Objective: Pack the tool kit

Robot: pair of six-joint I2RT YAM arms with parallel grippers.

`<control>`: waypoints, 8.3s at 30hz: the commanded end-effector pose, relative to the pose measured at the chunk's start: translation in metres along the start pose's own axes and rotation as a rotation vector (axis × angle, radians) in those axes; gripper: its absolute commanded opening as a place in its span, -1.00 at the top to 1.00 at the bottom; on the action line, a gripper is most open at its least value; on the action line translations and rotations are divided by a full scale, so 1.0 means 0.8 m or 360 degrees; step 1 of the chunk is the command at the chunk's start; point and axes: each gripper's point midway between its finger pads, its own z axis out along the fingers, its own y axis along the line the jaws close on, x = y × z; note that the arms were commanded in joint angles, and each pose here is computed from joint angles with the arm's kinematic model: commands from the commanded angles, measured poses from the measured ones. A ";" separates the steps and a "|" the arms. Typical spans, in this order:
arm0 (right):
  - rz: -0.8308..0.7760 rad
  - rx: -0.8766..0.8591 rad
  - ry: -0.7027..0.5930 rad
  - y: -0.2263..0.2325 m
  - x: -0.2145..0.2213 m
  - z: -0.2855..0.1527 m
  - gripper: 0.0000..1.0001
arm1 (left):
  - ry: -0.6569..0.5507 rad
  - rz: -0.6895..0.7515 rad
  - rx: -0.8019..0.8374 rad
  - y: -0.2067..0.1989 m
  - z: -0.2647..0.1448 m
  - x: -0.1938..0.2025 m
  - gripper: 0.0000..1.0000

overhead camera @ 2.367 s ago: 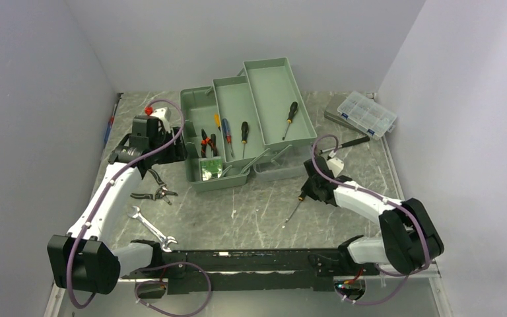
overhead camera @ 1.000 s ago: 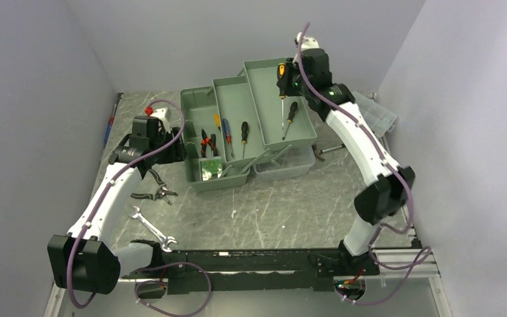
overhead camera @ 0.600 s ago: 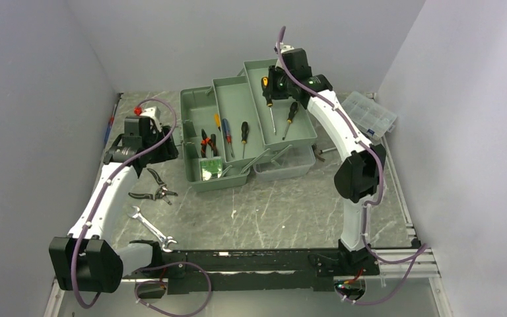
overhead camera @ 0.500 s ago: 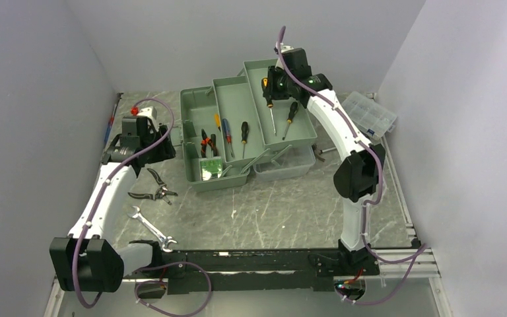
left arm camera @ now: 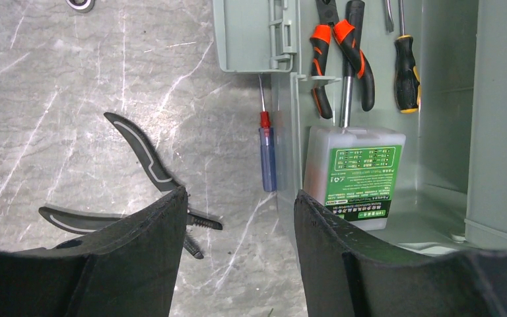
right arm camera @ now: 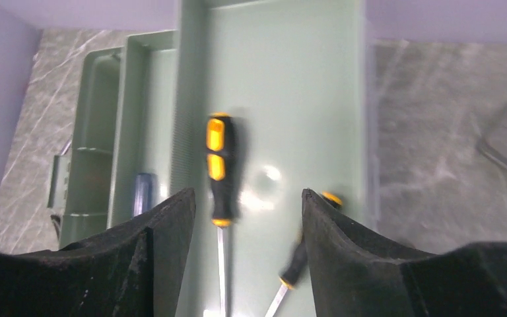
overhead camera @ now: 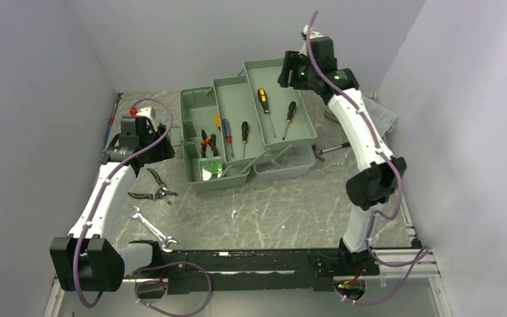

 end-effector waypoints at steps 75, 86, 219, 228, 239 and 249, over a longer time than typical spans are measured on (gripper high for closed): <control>0.0522 -0.0213 -0.0276 -0.071 0.123 -0.205 -0.22 | 0.0945 -0.0219 -0.0480 0.036 0.101 0.216 0.51; 0.0524 -0.0245 -0.0273 -0.065 0.123 -0.211 -0.20 | 0.0857 -0.0282 -0.0364 0.029 0.075 0.223 1.00; 0.0626 -0.0242 0.0345 -0.123 0.230 -0.041 -0.10 | 0.0526 0.0152 -0.0044 0.019 0.027 0.087 1.00; 0.0555 -0.0308 0.0517 -0.106 0.275 -0.027 -0.06 | 0.0508 0.0153 -0.0014 0.015 0.025 0.084 1.00; 0.0396 -0.0115 0.0664 -0.102 0.322 -0.020 0.18 | 0.0501 0.0154 0.0027 0.009 0.024 0.082 1.00; 0.0283 0.0068 0.0590 -0.104 0.294 -0.027 1.00 | 0.0494 0.0135 0.0078 0.001 0.020 0.080 1.00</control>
